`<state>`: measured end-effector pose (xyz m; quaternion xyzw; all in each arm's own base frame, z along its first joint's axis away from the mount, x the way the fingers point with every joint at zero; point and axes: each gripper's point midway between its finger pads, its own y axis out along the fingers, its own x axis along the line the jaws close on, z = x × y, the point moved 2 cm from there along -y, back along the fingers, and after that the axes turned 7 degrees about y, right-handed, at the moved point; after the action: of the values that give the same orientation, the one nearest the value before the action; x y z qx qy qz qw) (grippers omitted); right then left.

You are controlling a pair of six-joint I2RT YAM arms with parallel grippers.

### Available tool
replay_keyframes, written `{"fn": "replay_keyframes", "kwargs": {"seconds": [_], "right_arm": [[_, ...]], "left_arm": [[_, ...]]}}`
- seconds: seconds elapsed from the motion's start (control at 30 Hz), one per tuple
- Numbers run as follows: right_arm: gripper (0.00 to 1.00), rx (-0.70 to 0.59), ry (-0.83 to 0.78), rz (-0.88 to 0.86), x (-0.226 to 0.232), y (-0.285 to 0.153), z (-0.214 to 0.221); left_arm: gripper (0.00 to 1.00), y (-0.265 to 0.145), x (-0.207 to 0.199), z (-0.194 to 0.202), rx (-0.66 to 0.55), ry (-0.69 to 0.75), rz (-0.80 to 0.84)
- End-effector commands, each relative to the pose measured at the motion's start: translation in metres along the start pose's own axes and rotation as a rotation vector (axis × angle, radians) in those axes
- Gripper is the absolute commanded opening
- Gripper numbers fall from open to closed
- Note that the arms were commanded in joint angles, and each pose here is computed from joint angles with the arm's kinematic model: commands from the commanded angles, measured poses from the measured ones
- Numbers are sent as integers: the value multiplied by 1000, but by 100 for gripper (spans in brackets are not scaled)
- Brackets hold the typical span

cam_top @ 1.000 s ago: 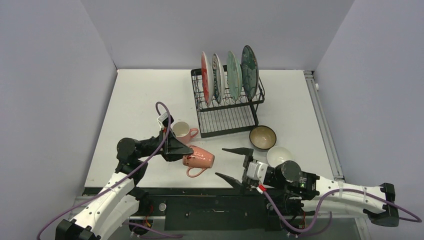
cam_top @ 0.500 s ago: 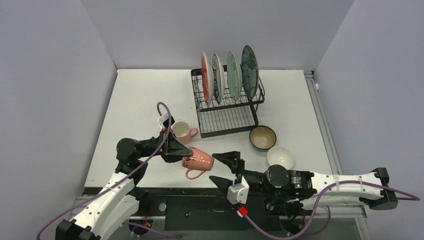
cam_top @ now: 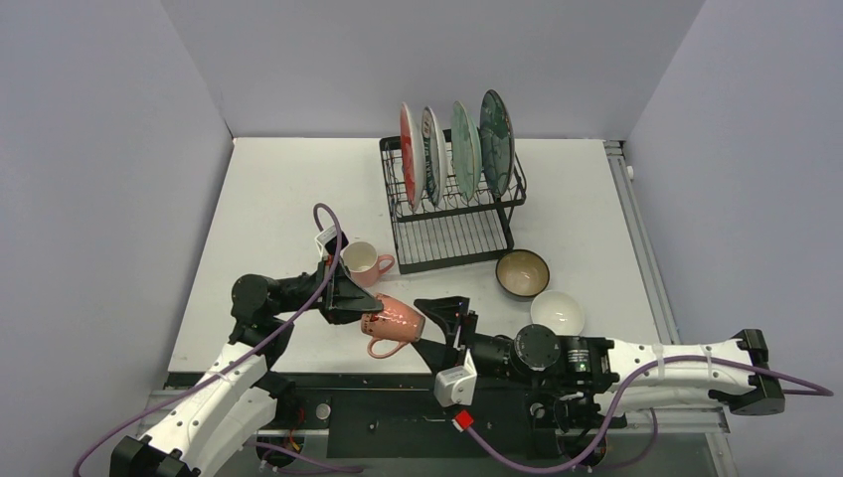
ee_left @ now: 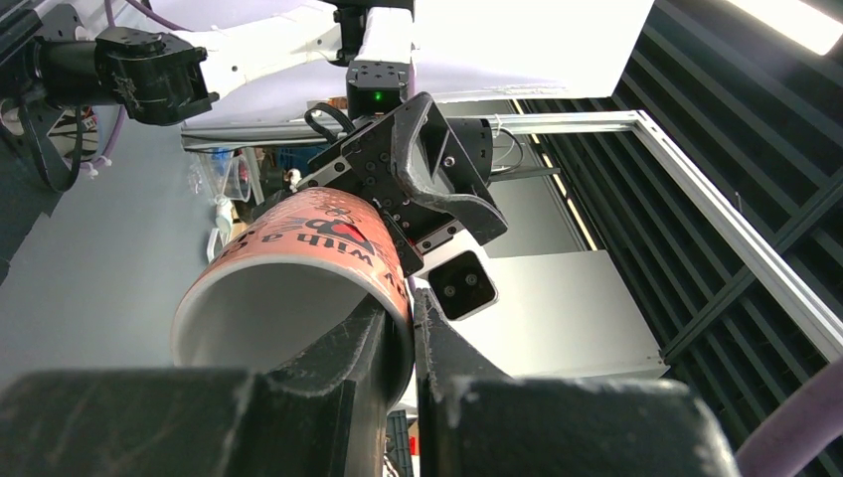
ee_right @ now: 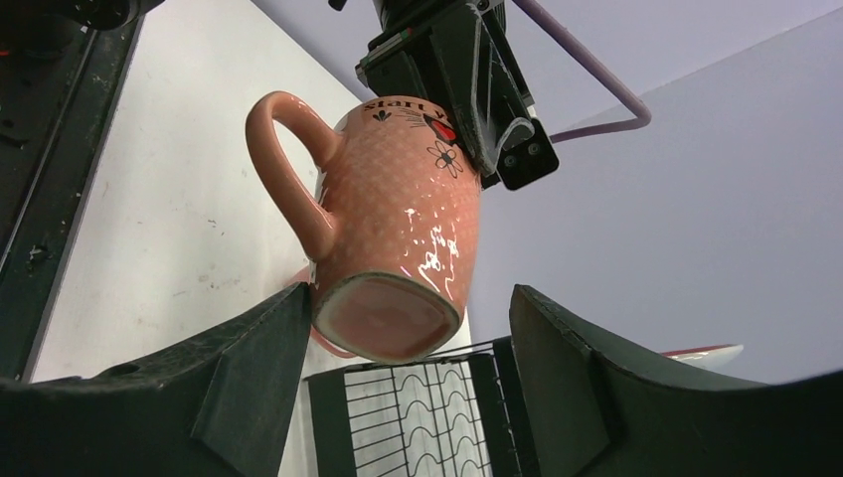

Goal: Load the mixed dishes into the dish rack
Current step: Pick up the cup at the center of the board.

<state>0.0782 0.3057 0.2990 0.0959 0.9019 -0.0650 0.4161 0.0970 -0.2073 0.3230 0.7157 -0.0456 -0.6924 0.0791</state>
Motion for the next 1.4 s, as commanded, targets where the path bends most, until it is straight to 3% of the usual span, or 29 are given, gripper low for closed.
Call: {"fn": "replay_keyframes", "kwargs": {"seconds": [0.0, 0.53, 0.9, 1.1, 1.23, 1.37], "right_arm": [[67, -49, -16, 35, -18, 4, -20], [46, -68, -20, 16, -14, 12, -24], [59, -92, -4, 18, -14, 21, -30], [61, -93, 0, 16, -14, 25, -31], [54, -94, 0, 14, -14, 25, -32], [33, -90, 4, 14, -14, 25, -32]], "left_arm": [[0, 0, -33, 11, 28, 136, 66], [0, 0, -31, 11, 35, 141, 59], [0, 1, -30, 11, 37, 143, 55], [0, 0, -31, 12, 38, 148, 55], [0, 0, -29, 12, 40, 148, 51], [0, 0, -27, 12, 40, 145, 48]]}}
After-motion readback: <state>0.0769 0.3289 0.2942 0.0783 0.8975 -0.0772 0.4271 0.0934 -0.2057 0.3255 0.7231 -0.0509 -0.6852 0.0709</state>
